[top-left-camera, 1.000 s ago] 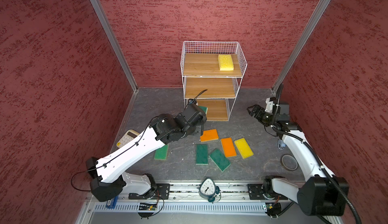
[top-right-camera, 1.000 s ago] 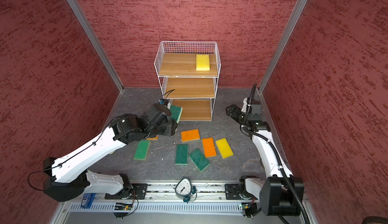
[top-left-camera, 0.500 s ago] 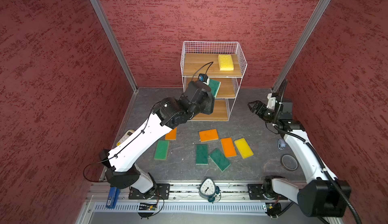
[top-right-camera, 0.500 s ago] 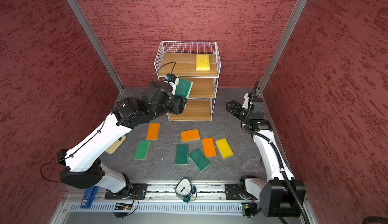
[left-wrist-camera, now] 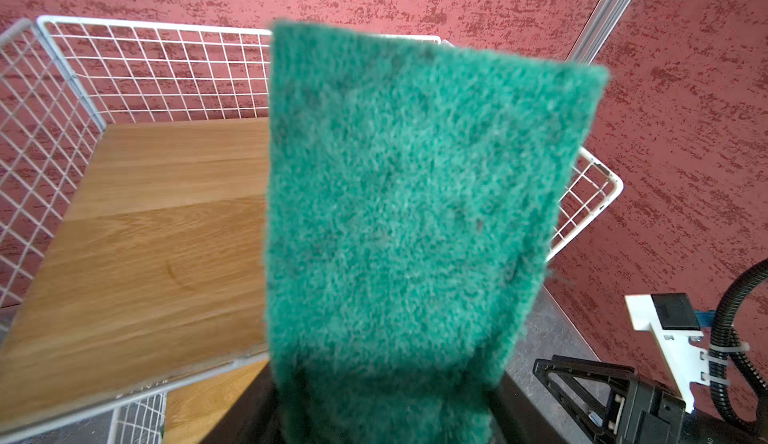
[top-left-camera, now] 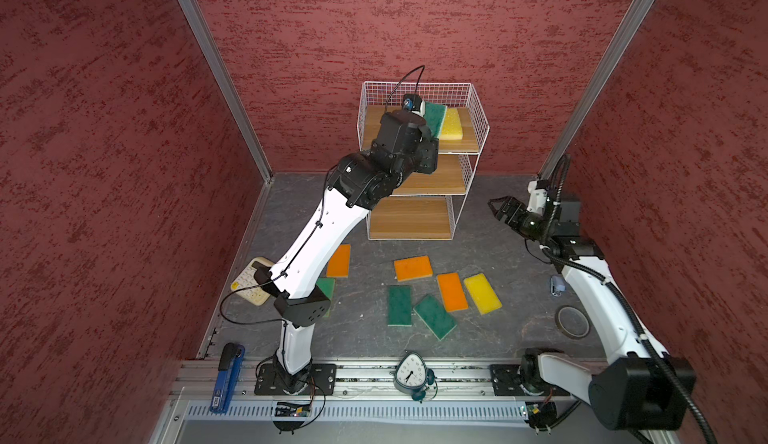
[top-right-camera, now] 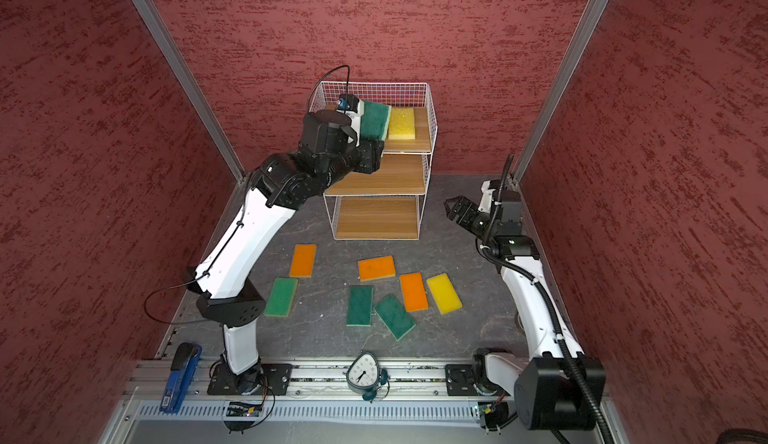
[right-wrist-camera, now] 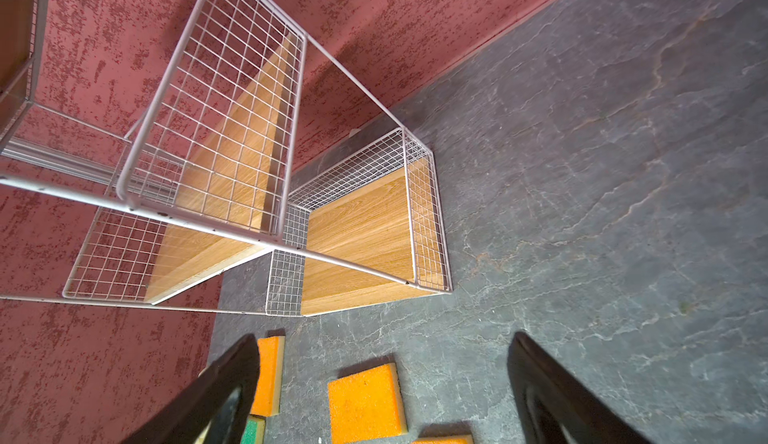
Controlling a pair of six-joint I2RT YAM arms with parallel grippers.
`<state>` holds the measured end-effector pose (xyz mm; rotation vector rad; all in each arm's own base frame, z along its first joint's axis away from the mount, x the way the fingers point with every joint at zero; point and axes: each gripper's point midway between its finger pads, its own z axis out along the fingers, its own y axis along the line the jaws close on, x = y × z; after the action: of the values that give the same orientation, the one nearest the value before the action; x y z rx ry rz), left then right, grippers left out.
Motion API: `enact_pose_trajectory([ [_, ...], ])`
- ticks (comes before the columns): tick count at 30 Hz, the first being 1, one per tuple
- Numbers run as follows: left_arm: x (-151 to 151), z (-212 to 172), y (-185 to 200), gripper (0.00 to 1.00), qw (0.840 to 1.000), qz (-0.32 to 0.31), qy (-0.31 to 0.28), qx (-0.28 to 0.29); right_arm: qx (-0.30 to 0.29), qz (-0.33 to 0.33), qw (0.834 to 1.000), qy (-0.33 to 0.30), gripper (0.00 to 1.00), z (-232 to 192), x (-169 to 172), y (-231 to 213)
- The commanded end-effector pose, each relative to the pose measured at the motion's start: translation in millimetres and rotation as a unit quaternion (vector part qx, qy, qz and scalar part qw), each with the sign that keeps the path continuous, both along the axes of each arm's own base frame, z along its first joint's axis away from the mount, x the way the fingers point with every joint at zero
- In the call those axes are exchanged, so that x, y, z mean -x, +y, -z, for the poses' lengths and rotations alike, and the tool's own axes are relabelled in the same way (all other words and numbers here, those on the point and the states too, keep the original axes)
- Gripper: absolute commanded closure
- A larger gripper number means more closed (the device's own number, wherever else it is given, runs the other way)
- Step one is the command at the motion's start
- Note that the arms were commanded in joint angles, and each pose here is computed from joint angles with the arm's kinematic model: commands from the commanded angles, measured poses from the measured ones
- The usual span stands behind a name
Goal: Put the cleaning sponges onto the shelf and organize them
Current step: 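Lift the green sponge with the left gripper and carry it to the top shelf, then lower the green sponge with the left gripper beside the yellow sponge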
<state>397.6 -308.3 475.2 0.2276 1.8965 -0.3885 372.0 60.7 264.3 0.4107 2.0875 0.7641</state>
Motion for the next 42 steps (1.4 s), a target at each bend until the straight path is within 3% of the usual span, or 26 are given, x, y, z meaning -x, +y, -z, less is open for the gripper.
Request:
enact_pose_trajectory([
  [1,-12,-6,10,0.37,1.0,-0.017,-0.012,0.002,0.001,-0.004,0.999,-0.036,0.06,-24,-4,3],
  [22,-48,5,13,0.34,0.997,-0.072,-0.029,0.012,-0.004,-0.011,0.999,-0.041,0.06,-25,-2,10],
  [28,-53,10,13,0.34,0.994,-0.098,-0.042,-0.015,-0.002,-0.012,0.999,-0.04,0.06,-25,0,10],
  [42,-71,29,21,0.31,0.993,-0.12,-0.019,-0.005,-0.001,-0.013,0.999,-0.042,0.06,-27,1,11],
])
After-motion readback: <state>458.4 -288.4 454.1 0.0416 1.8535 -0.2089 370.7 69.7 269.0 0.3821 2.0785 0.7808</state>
